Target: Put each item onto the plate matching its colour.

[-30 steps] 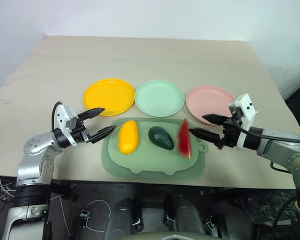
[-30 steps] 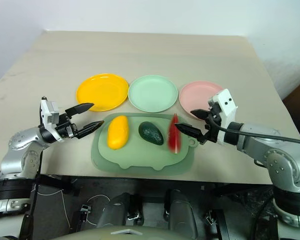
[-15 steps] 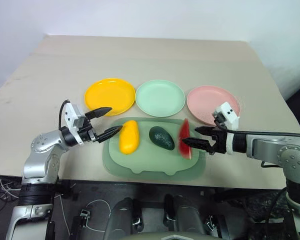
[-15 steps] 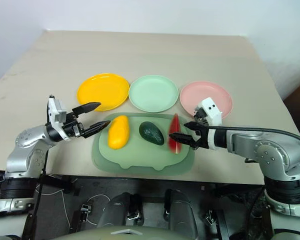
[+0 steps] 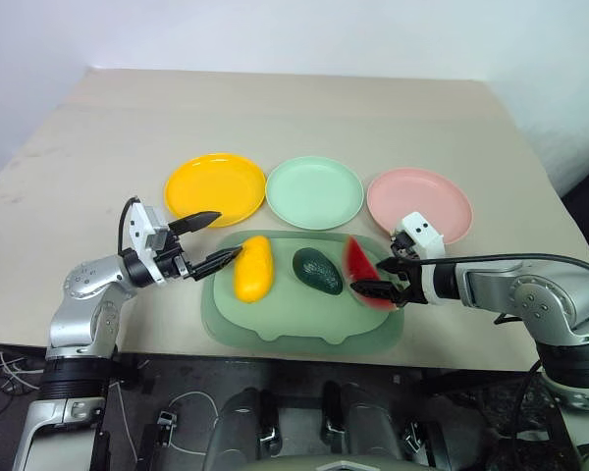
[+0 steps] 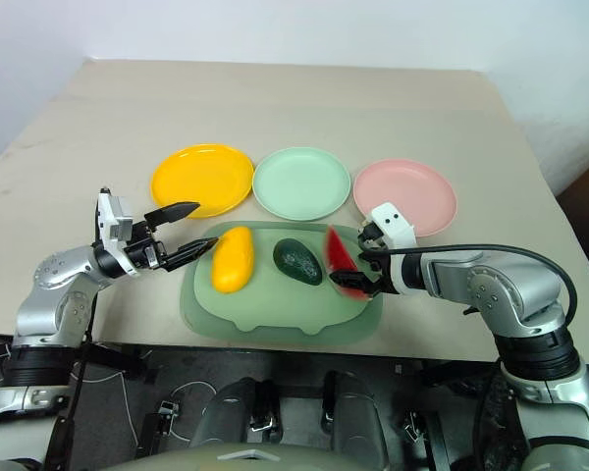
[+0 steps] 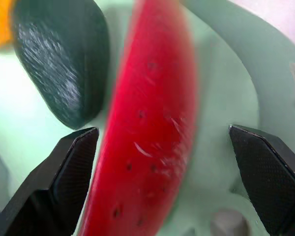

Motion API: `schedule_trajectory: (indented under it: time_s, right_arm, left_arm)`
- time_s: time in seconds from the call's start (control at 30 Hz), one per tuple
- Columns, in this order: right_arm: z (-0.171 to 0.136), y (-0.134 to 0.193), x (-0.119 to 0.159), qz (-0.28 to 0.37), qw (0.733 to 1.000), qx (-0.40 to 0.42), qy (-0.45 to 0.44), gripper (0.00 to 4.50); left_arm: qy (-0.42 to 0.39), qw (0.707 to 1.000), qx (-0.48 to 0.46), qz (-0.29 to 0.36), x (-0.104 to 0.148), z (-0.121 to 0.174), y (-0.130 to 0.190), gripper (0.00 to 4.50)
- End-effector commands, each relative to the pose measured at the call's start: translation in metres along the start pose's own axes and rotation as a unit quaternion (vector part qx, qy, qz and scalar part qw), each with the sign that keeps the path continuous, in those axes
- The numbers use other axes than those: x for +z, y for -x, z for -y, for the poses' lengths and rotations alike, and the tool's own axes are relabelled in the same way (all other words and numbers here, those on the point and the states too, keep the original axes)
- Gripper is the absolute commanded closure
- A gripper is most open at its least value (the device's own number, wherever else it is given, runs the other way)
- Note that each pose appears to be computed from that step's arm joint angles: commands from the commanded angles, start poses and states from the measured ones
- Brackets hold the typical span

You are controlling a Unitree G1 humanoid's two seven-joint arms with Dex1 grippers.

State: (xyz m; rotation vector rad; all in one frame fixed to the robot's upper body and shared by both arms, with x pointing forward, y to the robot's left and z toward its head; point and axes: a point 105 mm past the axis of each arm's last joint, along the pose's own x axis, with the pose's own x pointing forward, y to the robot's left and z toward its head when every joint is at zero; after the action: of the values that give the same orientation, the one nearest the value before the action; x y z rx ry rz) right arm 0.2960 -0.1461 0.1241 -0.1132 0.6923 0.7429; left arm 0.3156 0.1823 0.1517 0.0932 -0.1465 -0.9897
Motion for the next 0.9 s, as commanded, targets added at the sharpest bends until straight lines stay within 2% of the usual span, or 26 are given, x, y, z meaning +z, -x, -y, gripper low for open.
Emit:
schedule_trajectory:
  time_s: [0.03, 0.23, 0.33, 0.47, 0.53, 0.67, 0.7, 0.83, 0.9]
  right_arm:
    - [0.004, 0.003, 0.010, 0.013, 1.000, -0.008, 0.016, 0.00]
    - [0.006, 0.002, 0.013, 0.010, 0.999, -0.008, 0.049, 0.00]
    - [0.010, 0.001, 0.014, 0.005, 0.998, -0.016, 0.060, 0.62]
    - [0.008, 0.003, 0.016, 0.004, 0.997, -0.009, 0.074, 1.97]
    - [0.006, 0.006, 0.019, 0.009, 0.997, -0.005, 0.079, 2.44]
    - [0.005, 0.023, 0.036, 0.049, 0.994, -0.001, 0.097, 3.51]
    - [0.006, 0.028, 0.042, 0.061, 0.993, -0.004, 0.099, 3.70]
    - [0.017, 0.039, 0.056, 0.088, 0.991, -0.027, 0.095, 3.72]
    - [0.016, 0.041, 0.059, 0.094, 0.991, -0.023, 0.094, 4.12]
  left_arm:
    - [-0.017, 1.000, 0.007, 0.009, 0.005, 0.000, 0.004, 0.01]
    - [-0.019, 1.000, 0.017, 0.015, 0.006, 0.002, 0.005, 0.01]
    - [-0.021, 0.999, 0.024, 0.017, 0.007, 0.000, 0.007, 0.00]
    - [-0.023, 0.999, 0.028, 0.014, 0.006, -0.001, 0.011, 0.00]
    - [-0.023, 0.999, 0.030, 0.015, 0.006, -0.001, 0.012, 0.00]
    - [-0.023, 0.999, 0.032, 0.016, 0.008, 0.003, 0.012, 0.00]
    - [-0.023, 0.999, 0.032, 0.016, 0.008, 0.003, 0.012, 0.00]
    - [-0.022, 0.999, 0.035, 0.015, 0.009, 0.002, 0.012, 0.00]
    - [-0.022, 0.999, 0.035, 0.014, 0.009, 0.001, 0.012, 0.00]
